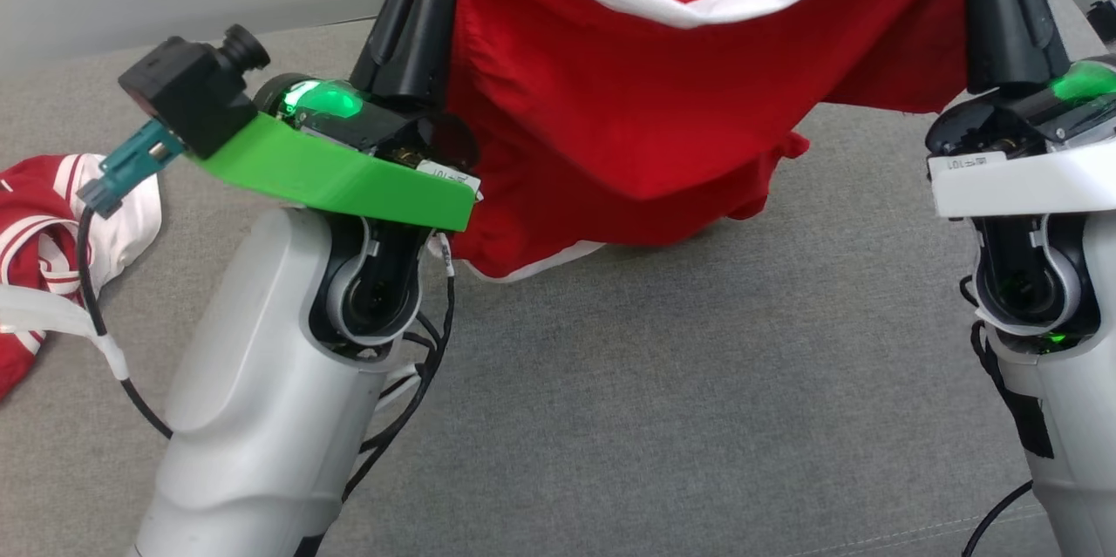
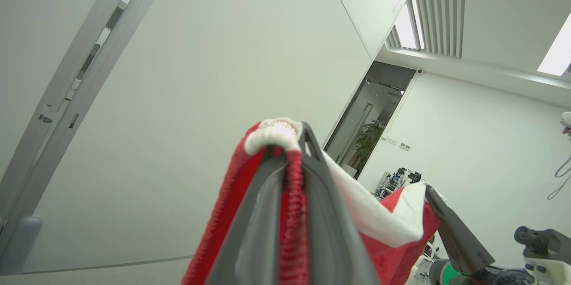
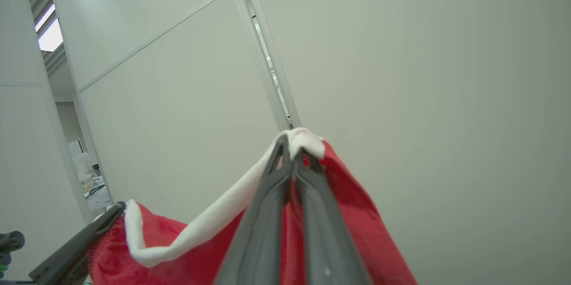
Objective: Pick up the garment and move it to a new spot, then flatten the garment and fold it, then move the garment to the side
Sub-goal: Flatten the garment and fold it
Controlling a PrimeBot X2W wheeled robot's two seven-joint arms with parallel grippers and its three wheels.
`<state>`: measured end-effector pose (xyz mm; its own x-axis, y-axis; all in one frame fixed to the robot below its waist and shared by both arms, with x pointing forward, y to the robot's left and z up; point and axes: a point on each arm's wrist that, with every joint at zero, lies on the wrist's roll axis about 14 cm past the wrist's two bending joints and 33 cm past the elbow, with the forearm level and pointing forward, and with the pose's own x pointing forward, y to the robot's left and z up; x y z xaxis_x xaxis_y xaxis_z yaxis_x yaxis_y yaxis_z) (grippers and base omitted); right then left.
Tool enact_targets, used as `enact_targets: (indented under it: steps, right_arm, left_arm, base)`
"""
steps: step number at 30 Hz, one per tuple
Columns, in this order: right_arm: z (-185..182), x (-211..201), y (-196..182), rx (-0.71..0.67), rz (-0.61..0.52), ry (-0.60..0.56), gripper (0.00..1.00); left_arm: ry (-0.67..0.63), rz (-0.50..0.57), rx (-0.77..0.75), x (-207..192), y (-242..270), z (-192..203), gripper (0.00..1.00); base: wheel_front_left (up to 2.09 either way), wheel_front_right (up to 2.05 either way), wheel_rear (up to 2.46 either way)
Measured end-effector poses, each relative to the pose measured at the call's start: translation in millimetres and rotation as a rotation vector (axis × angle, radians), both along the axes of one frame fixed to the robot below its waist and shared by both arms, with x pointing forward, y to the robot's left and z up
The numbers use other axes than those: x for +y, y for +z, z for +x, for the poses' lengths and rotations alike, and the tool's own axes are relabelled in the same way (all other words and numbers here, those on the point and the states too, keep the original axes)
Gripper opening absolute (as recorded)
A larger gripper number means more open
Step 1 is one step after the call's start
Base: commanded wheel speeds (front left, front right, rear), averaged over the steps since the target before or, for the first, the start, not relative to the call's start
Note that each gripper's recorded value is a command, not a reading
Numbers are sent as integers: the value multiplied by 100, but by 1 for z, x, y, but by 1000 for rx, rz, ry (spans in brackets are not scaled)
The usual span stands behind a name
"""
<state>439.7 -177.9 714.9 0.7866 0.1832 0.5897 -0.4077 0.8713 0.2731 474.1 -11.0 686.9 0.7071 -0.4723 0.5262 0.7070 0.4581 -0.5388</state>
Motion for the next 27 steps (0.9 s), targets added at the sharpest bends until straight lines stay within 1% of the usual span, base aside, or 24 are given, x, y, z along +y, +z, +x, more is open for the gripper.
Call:
enact_targets:
  steps: [4,7,12,14,15,17,18,19,20,22,24,26,27]
  right_arm:
    - [9,-3,-5,39,-23,-10,0]
    - [28,-1,-21,110,-53,-6,0]
    - [73,9,-51,221,-126,-4,0]
    - [93,13,-60,251,-111,-2,0]
    - [103,15,-62,253,-133,-10,0]
    - [122,14,-52,206,-135,-41,0]
    - [133,13,-44,165,-158,-68,0]
    - [140,12,-36,131,-145,-84,0]
    - [146,11,-30,105,-144,-98,0]
    - [154,8,-13,49,-148,-126,0]
    - [154,4,16,-40,-138,-155,0]
    - [143,3,50,-156,-131,-182,0]
    - [138,4,58,-192,-146,-194,0]
  left_arm:
    - [-5,-18,22,3,-3,5,0]
    - [-2,-12,75,2,-18,17,0]
    - [51,8,131,6,-43,54,0]
    - [89,5,147,11,-51,73,0]
    - [116,-2,153,16,-53,85,0]
    - [158,-44,169,28,-55,106,0]
    - [185,-41,156,33,-53,118,0]
    - [204,-37,139,36,-50,127,0]
    - [238,-70,122,47,-42,135,0]
    - [302,-104,47,67,-18,143,0]
    - [334,-119,-32,76,3,142,0]
    - [336,-140,-101,79,23,133,0]
    - [331,-157,-133,81,33,128,0]
  base:
    - [0,0,0]
    - [0,0,0]
    - [0,0,0]
    - [0,0,0]
    - [0,0,0]
    - [0,0,0]
    - [0,0,0]
    - [0,0,0]
    - [0,0,0]
    - [0,0,0]
    - [0,0,0]
    - [0,0,0]
    - [0,0,0]
